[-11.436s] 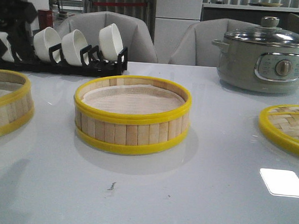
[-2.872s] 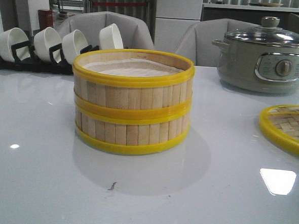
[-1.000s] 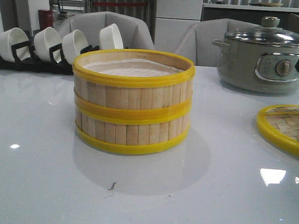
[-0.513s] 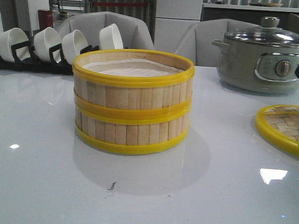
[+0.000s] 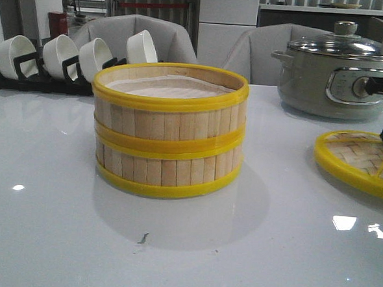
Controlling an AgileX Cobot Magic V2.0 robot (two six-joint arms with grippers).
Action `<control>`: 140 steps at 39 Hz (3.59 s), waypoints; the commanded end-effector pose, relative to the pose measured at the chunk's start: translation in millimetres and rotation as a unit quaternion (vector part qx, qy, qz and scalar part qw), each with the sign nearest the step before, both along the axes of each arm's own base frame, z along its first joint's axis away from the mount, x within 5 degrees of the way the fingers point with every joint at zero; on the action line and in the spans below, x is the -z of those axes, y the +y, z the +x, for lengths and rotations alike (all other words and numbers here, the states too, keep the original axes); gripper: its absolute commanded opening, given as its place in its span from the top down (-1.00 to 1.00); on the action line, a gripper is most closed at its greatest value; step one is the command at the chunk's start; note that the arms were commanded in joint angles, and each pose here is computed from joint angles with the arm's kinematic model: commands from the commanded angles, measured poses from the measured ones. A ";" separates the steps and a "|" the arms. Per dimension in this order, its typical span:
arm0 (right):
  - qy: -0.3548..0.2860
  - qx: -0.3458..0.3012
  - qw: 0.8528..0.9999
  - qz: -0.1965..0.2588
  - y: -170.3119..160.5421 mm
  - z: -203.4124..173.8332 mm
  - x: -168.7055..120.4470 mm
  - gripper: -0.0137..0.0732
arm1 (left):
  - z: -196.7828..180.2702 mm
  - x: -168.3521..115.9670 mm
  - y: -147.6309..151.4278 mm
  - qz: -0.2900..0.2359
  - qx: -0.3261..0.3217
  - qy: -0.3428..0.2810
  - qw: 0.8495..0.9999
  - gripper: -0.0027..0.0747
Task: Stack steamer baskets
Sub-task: 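Lift the lid with the right gripper and carry it over the stack, then lower the lid onto the top basket, open the right gripper, withdraw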
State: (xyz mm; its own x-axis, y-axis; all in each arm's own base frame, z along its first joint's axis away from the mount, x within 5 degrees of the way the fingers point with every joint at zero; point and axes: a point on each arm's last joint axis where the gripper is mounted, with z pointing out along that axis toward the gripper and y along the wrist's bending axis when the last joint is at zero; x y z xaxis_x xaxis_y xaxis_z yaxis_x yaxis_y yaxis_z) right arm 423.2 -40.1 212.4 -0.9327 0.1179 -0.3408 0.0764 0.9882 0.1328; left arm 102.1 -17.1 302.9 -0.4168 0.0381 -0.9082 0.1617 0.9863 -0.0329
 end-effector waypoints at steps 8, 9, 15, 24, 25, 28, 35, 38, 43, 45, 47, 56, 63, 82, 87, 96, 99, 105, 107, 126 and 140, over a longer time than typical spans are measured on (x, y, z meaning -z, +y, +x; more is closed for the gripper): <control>-0.139 -0.084 0.987 -0.001 60.3 -8.0 -131.7 0.56 | 3.8 -15.6 -0.8 -0.015 -0.003 -0.048 0.999 0.70; -0.146 -0.092 0.985 -0.001 66.5 -8.9 -138.9 0.56 | 3.8 -15.6 -0.8 -0.015 -0.003 -0.048 0.999 0.70; -0.192 -0.151 0.970 0.007 111.6 -17.0 -181.5 0.56 | 3.8 -15.6 -0.8 -0.015 -0.003 -0.048 0.999 0.70; -0.241 -0.226 0.943 0.036 186.0 -29.9 -212.5 0.56 | 3.8 -15.6 -0.8 -0.015 -0.003 -0.048 0.999 0.70; -0.239 -0.236 0.941 0.038 195.1 -30.4 -212.0 0.56 | 3.8 -15.6 -0.8 -0.015 -0.003 -0.048 0.999 0.70; -0.232 -0.261 0.936 0.043 217.0 -30.9 -208.2 0.56 | 3.8 -15.6 -0.8 -0.015 -0.003 -0.048 0.999 0.70; -0.216 -0.303 0.927 0.050 260.1 -27.2 -189.3 0.56 | 3.8 -15.6 -0.8 -0.015 -0.003 -0.048 0.999 0.70; -0.218 -0.308 0.925 0.047 269.8 -21.3 -181.2 0.56 | 3.8 -15.6 -0.8 -0.015 -0.003 -0.048 0.999 0.70; -0.210 -0.300 0.929 0.051 277.3 -12.7 -170.8 0.56 | 3.8 -15.6 -0.8 -0.015 -0.003 -0.048 0.999 0.70; -0.207 -0.302 0.929 0.048 279.7 -11.3 -167.0 0.56 | 3.8 -15.6 -0.8 -0.015 -0.003 -0.048 0.999 0.70; -0.204 -0.302 0.930 0.045 281.0 -10.1 -163.8 0.56 | 3.8 -15.6 -0.8 -0.015 -0.003 -0.048 0.999 0.70; -0.191 -0.304 0.932 0.041 283.5 -6.7 -153.7 0.56 | 3.8 -15.6 -0.8 -0.015 -0.003 -0.048 0.999 0.70; -0.187 -0.305 0.933 0.041 283.4 -7.1 -153.3 0.56 | 3.8 -15.6 -0.8 -0.015 -0.003 -0.048 0.999 0.70; -0.184 -0.314 0.930 0.043 291.4 -12.4 -152.8 0.56 | 3.8 -15.6 -0.8 -0.015 -0.003 -0.048 0.999 0.70; -0.186 -0.314 0.930 0.044 291.9 -12.3 -153.1 0.56 | 3.8 -15.6 -0.8 -0.015 -0.003 -0.048 0.999 0.70; -0.186 -0.314 0.930 0.044 292.0 -12.3 -153.2 0.56 | 3.8 -15.6 -0.8 -0.015 -0.003 -0.048 0.999 0.70; -0.184 -0.315 0.930 0.043 291.8 -12.6 -152.9 0.56 | 3.8 -15.6 -0.8 -0.015 -0.003 -0.048 0.999 0.70; -0.174 -0.317 0.931 0.041 291.2 -13.8 -151.7 0.56 | 3.8 -15.6 -0.8 -0.015 -0.003 -0.048 0.999 0.70; -0.172 -0.317 0.932 0.041 291.1 -14.2 -151.4 0.56 | 3.8 -15.6 -0.8 -0.015 -0.003 -0.048 0.999 0.70; -0.173 -0.317 0.932 0.041 291.1 -14.0 -151.5 0.55 | 3.8 -15.6 -0.8 -0.015 -0.003 -0.048 0.999 0.70; -0.192 -0.311 0.930 0.046 292.3 -11.5 -154.0 0.03 | 3.8 -15.6 -0.8 -0.015 -0.003 -0.048 0.999 0.70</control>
State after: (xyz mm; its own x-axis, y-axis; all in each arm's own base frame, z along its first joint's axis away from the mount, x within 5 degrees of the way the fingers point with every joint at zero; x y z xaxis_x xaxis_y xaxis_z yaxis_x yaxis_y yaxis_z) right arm 423.9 254.4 320.0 -0.7165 -0.4214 -0.5560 -0.5622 0.8206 0.1025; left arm 102.1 -17.1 302.9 -0.4168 0.0381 -0.9082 0.1617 0.9863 -0.0329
